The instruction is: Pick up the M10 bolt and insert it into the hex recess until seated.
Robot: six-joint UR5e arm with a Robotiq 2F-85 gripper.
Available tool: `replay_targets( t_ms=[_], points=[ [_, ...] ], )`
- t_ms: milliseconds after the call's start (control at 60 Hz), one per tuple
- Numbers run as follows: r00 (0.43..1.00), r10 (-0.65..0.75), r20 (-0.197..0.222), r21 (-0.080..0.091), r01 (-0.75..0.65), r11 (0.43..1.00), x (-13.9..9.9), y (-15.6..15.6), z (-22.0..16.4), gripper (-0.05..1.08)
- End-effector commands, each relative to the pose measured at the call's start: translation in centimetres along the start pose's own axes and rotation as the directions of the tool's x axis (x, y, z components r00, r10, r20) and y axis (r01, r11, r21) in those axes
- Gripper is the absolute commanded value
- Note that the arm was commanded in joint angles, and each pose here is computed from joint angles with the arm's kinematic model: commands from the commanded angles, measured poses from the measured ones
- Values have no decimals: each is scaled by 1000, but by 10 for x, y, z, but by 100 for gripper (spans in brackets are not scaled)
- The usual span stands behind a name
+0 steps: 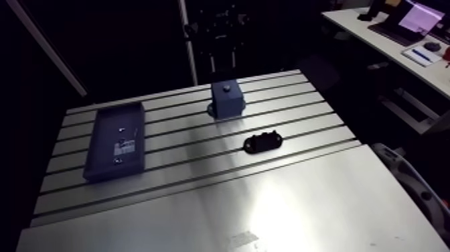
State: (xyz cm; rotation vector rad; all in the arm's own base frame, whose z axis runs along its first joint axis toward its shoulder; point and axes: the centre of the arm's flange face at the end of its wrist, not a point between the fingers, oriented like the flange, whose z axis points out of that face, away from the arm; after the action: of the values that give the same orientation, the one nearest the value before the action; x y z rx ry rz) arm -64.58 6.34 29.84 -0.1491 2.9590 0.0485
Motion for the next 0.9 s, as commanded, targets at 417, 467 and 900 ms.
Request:
replay_targets(
  t_ms=[417,467,900],
  points=[
    [995,97,14,21,-97,995,-6,7,32,101],
    [995,97,14,21,-97,995,-6,7,32,102],
    [995,99,-25,5,-99,995,-10,3,47,108]
  ],
)
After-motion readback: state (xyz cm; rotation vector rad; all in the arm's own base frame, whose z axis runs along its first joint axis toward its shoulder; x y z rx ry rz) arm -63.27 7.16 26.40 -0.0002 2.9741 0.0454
